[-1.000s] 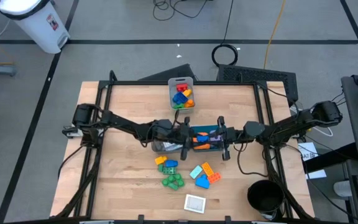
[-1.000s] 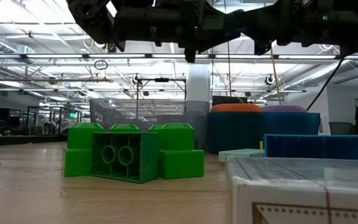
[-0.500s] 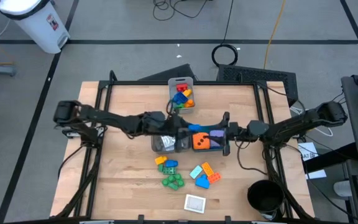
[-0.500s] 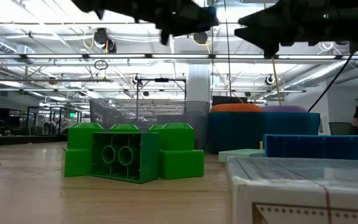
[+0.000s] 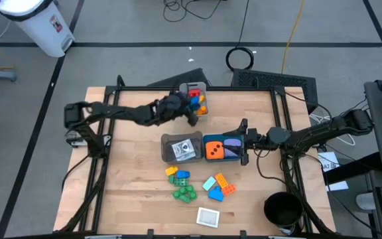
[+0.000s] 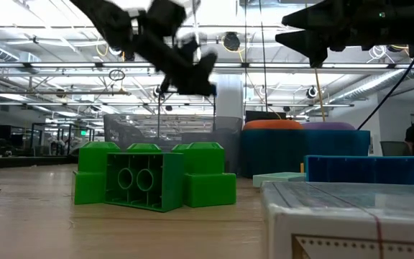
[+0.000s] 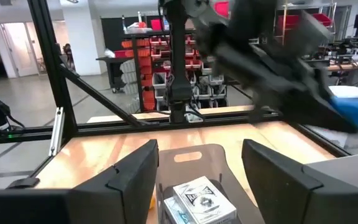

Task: Pick & Place Toys
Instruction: Put the blue game piece into the gray bin, then put the orange game piece into the gray bin, then put the right yellow game piece into the gray bin

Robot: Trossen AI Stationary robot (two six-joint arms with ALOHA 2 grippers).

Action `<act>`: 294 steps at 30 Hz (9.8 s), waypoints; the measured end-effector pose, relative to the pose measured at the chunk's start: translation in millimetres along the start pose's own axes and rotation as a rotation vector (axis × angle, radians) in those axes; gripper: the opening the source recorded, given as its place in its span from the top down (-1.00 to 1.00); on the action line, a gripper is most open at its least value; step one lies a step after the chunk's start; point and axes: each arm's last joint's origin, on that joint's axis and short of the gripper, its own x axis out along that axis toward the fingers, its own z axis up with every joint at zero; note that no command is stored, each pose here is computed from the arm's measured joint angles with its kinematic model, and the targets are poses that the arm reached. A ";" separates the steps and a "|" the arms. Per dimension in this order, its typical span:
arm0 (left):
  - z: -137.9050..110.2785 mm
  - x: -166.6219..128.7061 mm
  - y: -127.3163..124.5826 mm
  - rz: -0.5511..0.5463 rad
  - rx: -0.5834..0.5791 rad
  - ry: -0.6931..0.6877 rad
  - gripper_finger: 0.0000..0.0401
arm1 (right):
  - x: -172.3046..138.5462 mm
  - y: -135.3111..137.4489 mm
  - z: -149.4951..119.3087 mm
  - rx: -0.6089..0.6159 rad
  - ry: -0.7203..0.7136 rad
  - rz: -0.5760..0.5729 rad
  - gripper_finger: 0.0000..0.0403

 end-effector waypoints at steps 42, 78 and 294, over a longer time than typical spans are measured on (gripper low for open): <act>-5.0 -71.2 -14.6 -0.248 -0.058 0.158 -0.72 | 0.2 108.2 -56.8 -0.055 0.596 0.333 -0.21; -13.0 -96.6 -65.0 -0.395 -0.116 0.096 -0.72 | -11.4 114.4 -117.6 -0.271 0.868 0.239 0.10; -87.9 -172.7 -9.6 -0.456 -0.404 -0.074 -0.88 | 32.8 132.5 -36.3 -0.315 0.700 -0.166 0.32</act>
